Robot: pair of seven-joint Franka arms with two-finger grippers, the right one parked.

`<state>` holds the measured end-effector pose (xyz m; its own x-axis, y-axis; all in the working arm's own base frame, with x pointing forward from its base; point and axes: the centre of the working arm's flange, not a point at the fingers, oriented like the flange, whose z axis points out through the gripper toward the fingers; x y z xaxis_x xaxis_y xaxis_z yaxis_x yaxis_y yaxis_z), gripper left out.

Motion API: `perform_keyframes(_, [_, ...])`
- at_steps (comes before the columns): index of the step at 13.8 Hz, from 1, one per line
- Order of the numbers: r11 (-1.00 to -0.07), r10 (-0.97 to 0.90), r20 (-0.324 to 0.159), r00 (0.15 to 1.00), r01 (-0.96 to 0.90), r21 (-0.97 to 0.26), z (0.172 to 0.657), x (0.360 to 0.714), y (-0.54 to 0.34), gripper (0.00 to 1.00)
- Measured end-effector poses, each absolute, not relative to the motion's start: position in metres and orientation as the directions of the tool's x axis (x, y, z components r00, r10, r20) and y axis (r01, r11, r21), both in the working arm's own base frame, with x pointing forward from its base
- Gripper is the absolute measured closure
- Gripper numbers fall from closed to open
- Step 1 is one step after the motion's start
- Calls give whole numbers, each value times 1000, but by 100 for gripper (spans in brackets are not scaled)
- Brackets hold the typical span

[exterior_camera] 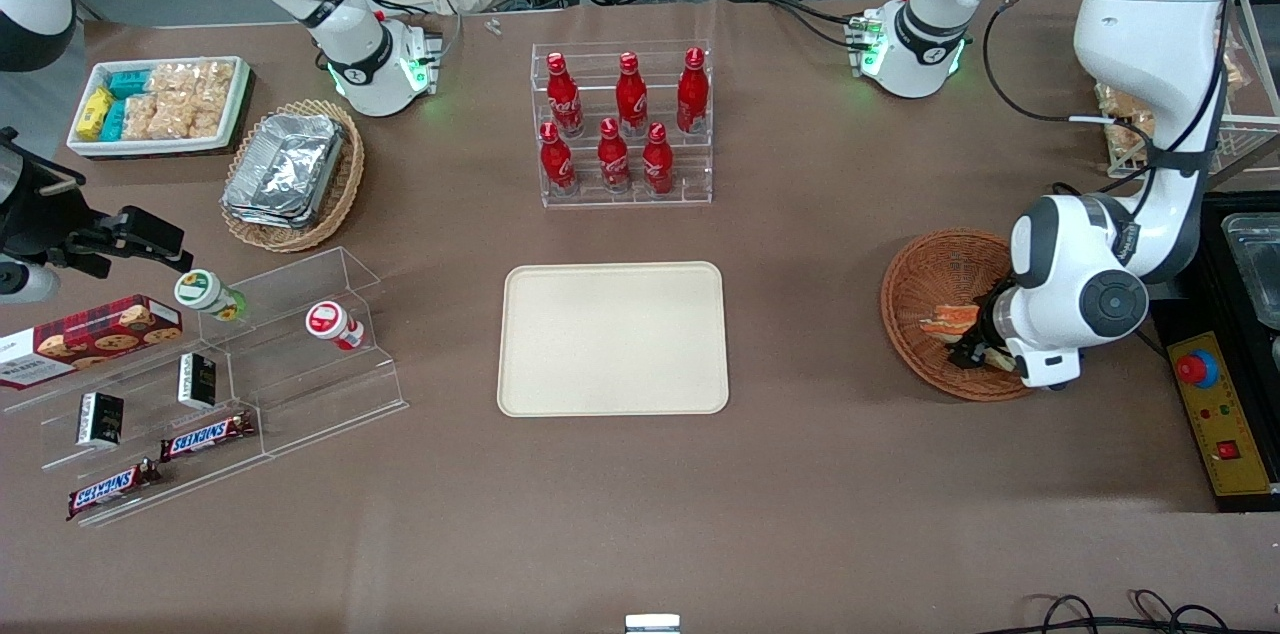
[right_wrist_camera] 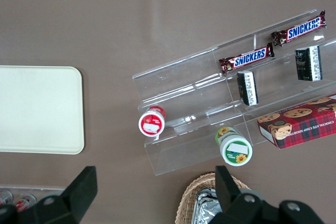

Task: Place sandwich from basket to tray
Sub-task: 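Lower the left gripper and grasp the wrapped sandwich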

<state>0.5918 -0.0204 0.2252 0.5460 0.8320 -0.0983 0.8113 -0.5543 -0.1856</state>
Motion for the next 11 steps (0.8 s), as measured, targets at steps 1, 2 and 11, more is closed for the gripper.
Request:
perform_keyframes(1, [-553, 833, -95, 545, 813, -182, 228, 593, -20, 28])
perform_keyframes(2, [-552, 834, -90, 545, 815, -175, 232, 594, -20, 38])
perform_keyframes(11, [-744, 667, -195, 719, 654, -136, 462, 589, -96, 80])
